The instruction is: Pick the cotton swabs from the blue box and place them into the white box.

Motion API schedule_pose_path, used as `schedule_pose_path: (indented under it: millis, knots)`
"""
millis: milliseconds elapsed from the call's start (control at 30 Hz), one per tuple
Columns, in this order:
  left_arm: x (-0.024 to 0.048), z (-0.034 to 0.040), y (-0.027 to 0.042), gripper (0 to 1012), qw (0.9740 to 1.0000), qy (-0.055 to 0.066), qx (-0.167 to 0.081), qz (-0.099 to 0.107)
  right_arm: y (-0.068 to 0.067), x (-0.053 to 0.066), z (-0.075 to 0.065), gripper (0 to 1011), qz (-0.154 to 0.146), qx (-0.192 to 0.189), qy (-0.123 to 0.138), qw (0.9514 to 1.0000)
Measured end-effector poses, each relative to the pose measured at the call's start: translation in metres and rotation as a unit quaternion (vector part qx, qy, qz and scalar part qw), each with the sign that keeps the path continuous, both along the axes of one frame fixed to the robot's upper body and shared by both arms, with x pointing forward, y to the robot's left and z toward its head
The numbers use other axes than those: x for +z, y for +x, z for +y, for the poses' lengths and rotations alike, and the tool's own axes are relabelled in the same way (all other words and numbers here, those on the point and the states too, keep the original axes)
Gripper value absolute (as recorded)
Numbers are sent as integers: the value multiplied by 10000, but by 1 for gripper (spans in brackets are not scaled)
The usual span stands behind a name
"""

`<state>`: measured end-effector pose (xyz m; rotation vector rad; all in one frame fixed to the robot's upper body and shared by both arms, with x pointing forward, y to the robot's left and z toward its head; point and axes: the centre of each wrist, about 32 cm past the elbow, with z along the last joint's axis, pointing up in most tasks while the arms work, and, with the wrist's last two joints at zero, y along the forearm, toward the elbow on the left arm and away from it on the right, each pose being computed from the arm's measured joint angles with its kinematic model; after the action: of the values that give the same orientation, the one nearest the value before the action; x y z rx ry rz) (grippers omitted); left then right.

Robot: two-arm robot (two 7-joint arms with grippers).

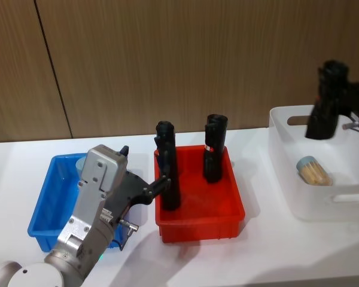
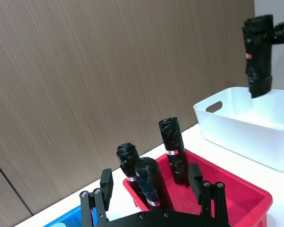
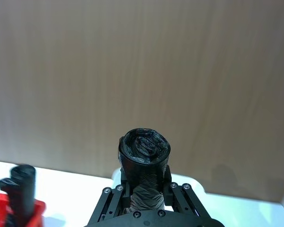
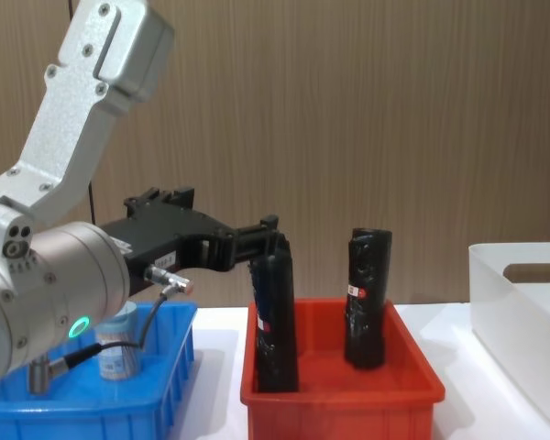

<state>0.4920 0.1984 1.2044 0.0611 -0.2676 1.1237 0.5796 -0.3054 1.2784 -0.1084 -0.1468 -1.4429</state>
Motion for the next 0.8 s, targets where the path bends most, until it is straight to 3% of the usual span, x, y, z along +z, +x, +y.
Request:
schedule_pose_path:
  millis: [233, 500, 567, 800]
  knots:
    - [0, 0, 0, 1004, 10000, 0, 0, 0, 54, -136, -194, 356, 422, -374, -10, 9984]
    - [0, 0, 0, 1004, 10000, 0, 0, 0, 102, -290, -322, 356, 793, -550, 71, 9953]
    - [0, 0, 0, 1004, 10000, 0, 0, 0, 115, -334, -356, 381, 887, -587, 106, 9943]
    - [0, 0, 0, 1004, 10000, 0, 0, -1, 132, -407, -412, 612, 1023, -623, 166, 9927]
